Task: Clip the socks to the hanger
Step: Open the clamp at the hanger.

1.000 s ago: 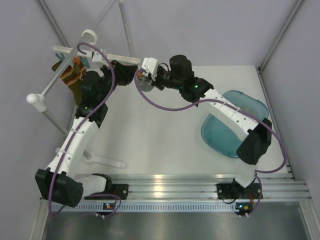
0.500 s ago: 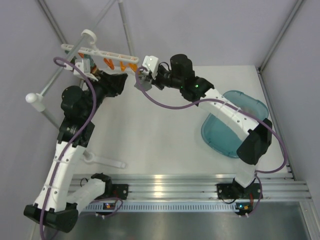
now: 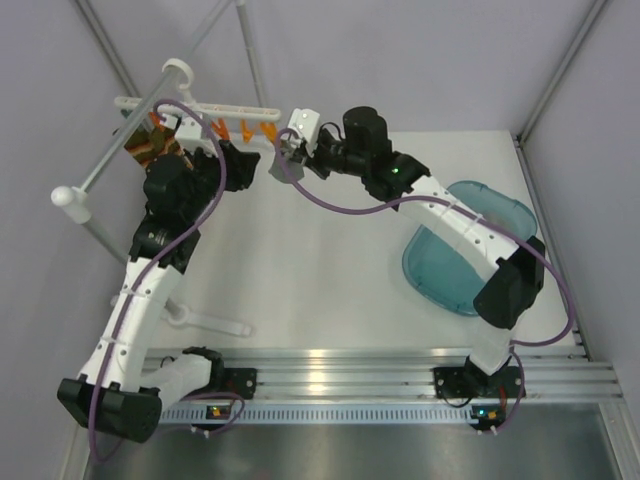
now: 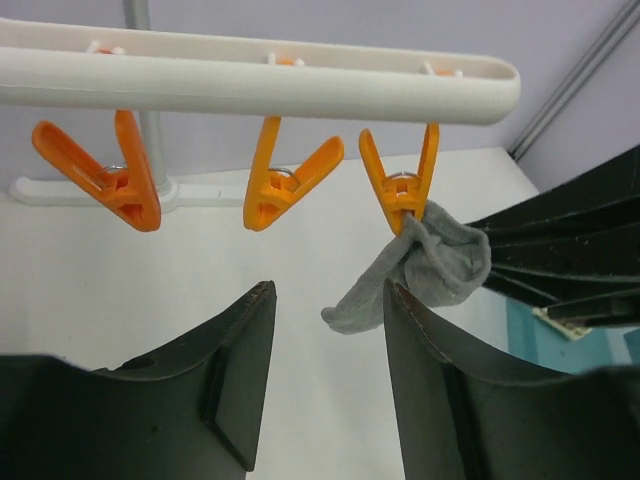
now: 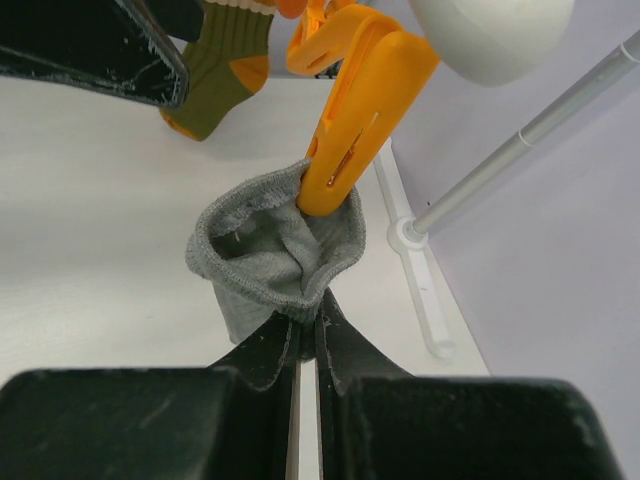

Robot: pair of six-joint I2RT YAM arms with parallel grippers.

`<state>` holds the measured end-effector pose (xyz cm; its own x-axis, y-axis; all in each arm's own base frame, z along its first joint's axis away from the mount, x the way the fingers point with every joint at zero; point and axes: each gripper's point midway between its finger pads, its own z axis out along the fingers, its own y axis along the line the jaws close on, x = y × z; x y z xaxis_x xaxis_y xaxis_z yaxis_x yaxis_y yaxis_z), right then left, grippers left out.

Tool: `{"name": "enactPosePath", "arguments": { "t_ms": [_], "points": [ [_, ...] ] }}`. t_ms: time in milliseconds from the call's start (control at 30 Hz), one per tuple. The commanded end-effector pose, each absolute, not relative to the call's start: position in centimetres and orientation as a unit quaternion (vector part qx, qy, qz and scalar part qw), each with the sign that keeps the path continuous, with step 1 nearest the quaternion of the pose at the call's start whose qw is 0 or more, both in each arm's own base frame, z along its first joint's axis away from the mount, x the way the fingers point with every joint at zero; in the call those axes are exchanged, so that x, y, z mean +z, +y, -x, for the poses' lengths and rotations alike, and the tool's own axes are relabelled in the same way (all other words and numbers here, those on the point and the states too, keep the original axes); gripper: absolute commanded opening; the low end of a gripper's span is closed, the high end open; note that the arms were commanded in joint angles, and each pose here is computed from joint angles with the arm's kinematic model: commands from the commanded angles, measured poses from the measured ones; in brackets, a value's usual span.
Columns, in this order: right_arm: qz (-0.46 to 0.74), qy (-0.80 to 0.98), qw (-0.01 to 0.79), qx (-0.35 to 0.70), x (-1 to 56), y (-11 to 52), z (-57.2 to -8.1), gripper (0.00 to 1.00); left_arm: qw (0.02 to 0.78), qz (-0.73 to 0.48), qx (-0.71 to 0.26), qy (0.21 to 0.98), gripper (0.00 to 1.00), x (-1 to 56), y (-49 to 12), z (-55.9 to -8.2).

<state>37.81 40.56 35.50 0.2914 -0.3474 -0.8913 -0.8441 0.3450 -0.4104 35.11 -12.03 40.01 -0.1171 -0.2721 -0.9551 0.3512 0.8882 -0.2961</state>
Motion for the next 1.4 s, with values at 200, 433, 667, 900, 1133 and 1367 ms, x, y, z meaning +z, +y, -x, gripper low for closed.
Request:
{"name": "enactPosePath", "arguments": {
  "t_ms": [200, 433, 667, 900, 1133, 1367],
  "points": [
    [0.520, 0.524, 0.636, 0.224, 40.1, 40.0, -37.0, 0.00, 0.759, -0.181, -0.158, 0.605, 0.50, 43.3, -12.5, -36.4],
    [0.518, 0.526, 0.635, 0.227, 40.0, 40.0, -37.2, 0.00, 0.788, -0.162, -0.147, 0.575, 0.52, 43.5, -12.0, -37.6],
    [0.519, 0.524, 0.633, 0.235, 40.1, 40.2, -36.9, 0.00, 0.805, -0.143, -0.164, 0.552, 0.52, 44.1, -12.2, -38.1],
    [0.521, 0.523, 0.631, 0.237, 40.1, 40.2, -36.7, 0.00, 0.814, -0.134, -0.175, 0.538, 0.52, 44.3, -12.3, -38.3],
    [0.521, 0.522, 0.630, 0.242, 40.3, 40.1, -36.6, 0.00, 0.817, -0.129, -0.160, 0.538, 0.52, 43.9, -12.0, -39.5],
    [0.522, 0.524, 0.627, 0.244, 40.1, 40.1, -36.5, 0.00, 0.826, -0.130, -0.146, 0.528, 0.50, 44.3, -11.7, -39.7]
  ]
}}
